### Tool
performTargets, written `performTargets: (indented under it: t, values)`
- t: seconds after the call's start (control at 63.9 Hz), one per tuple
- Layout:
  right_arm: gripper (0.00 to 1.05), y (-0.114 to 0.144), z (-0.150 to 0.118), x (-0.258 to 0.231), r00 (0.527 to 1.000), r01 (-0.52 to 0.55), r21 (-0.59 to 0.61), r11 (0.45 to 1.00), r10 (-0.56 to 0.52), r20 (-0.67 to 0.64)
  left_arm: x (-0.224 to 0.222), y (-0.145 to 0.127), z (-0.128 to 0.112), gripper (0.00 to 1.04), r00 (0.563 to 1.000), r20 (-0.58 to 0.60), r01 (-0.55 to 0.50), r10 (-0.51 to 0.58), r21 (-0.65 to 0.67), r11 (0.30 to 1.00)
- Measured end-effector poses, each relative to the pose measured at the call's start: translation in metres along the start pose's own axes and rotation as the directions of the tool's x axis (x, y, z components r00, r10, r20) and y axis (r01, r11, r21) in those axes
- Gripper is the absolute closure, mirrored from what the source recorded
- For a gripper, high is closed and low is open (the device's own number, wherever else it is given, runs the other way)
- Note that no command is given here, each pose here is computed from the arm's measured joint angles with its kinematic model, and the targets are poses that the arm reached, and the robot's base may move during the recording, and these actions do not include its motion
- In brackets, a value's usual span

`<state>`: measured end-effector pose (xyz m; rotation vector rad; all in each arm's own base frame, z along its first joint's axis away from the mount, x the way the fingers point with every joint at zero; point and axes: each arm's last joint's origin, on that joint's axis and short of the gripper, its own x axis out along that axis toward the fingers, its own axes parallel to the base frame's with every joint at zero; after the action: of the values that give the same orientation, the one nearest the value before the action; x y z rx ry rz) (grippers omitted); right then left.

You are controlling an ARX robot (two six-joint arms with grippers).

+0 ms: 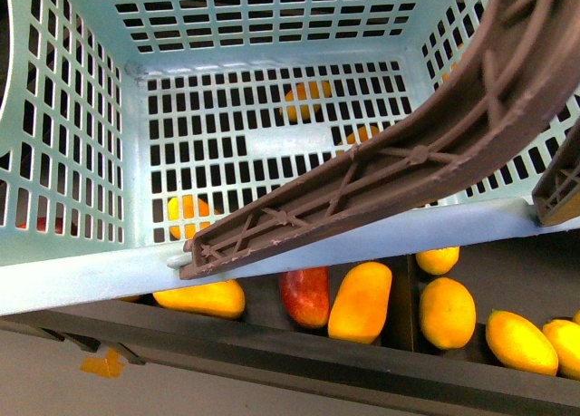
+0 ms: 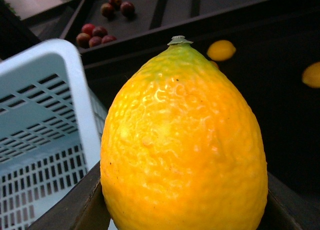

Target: Pick lemon and mango into basket

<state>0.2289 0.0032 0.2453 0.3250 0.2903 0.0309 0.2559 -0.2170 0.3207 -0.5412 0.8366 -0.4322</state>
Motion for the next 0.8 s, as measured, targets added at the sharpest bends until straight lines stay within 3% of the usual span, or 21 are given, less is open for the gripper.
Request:
performTargets:
  t: [0.266, 0.344, 0.422, 0.579, 0.798]
  values:
    - [0.45, 0.07, -0.019, 0.037, 0.991, -0.125, -0.063, 0.99, 0.121, -0.065, 0.0, 0.0, 0.0, 0.9, 1.0, -0.001, 0.001, -0.001, -0.001, 1.0]
    - [0.45, 0.079, -0.028, 0.044, 0.99, -0.115, -0.053, 0.992, 0.111, -0.086, 0.0, 0.0, 0.0, 0.9, 1.0, 0.0, 0.0, 0.0, -0.001, 1.0]
    - [0.39, 0.081, -0.035, 0.05, 0.992, -0.086, -0.045, 0.995, 0.082, -0.1, 0.0, 0.0, 0.0, 0.9, 1.0, -0.001, 0.001, -0.001, -0.001, 1.0]
    - [0.09, 0.086, -0.034, 0.049, 0.995, -0.085, 0.011, 0.996, 0.085, -0.059, 0.001, 0.0, 0.0, 0.9, 1.0, -0.003, 0.0, 0.0, 0.0, 1.0]
    - [0.09, 0.06, -0.008, 0.019, 0.999, 0.007, 0.053, 0.999, -0.009, 0.033, 0.001, 0.0, -0.001, 0.9, 1.0, -0.012, 0.006, -0.006, -0.003, 1.0]
